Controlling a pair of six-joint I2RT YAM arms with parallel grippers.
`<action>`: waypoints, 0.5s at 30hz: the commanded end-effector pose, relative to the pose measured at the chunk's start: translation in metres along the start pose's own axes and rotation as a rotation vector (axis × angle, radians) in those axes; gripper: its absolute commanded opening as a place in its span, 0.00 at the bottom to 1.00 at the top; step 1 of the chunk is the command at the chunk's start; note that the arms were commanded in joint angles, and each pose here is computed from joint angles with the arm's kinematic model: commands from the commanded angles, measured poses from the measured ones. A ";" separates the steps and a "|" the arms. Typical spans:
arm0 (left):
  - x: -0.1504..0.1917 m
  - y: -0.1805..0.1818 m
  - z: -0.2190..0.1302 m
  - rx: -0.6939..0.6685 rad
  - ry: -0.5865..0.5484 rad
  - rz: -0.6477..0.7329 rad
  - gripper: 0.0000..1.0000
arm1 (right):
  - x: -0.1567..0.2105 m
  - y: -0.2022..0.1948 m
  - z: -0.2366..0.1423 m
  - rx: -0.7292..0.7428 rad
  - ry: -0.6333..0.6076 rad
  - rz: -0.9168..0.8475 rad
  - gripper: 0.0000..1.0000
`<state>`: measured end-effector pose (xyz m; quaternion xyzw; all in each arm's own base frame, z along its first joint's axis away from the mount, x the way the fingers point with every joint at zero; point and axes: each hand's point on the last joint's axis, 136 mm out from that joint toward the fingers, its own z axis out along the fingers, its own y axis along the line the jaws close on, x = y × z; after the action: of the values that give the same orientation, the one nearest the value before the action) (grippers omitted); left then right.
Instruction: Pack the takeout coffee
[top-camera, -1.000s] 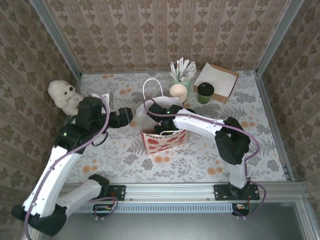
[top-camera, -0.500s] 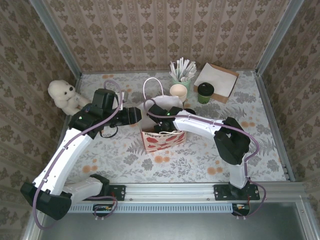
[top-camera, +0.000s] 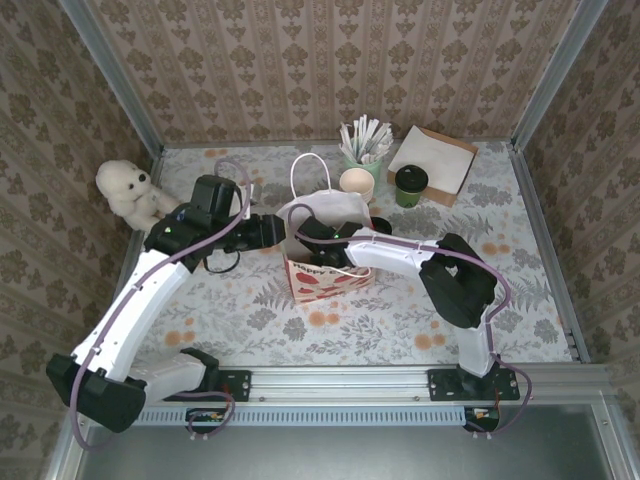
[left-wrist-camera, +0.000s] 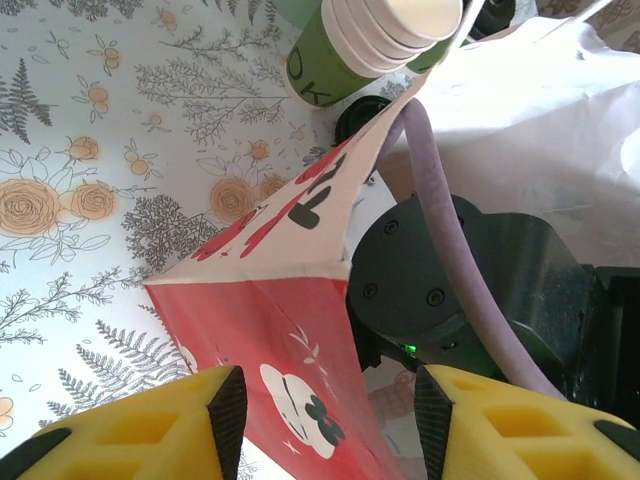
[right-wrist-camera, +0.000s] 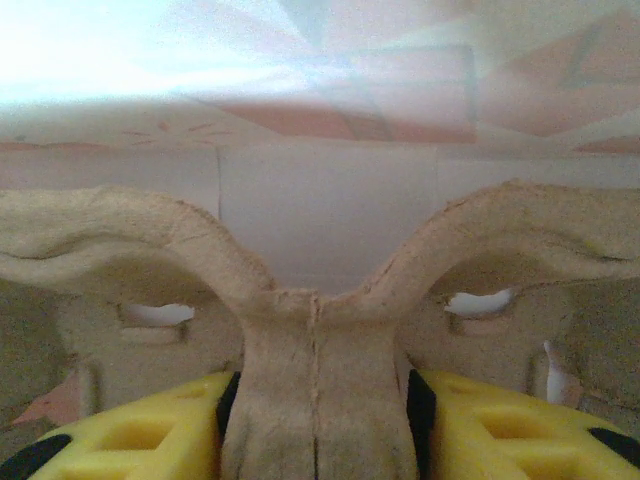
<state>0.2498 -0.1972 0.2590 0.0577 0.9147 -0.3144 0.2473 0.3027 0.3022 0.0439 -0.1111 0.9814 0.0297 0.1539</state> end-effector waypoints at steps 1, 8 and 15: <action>-0.005 -0.004 0.003 0.028 -0.001 0.006 0.48 | 0.011 -0.012 0.022 0.073 0.008 -0.028 0.52; -0.006 -0.004 0.006 0.024 0.005 0.013 0.39 | 0.012 -0.014 0.024 0.083 0.015 -0.016 0.58; -0.007 0.002 0.004 -0.013 0.002 0.035 0.28 | -0.012 0.008 -0.019 -0.046 -0.060 -0.039 0.74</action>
<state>0.2545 -0.2021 0.2541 0.0653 0.9151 -0.3160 0.2417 0.3015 0.2985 0.0291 -0.1206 0.9806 0.0161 0.1534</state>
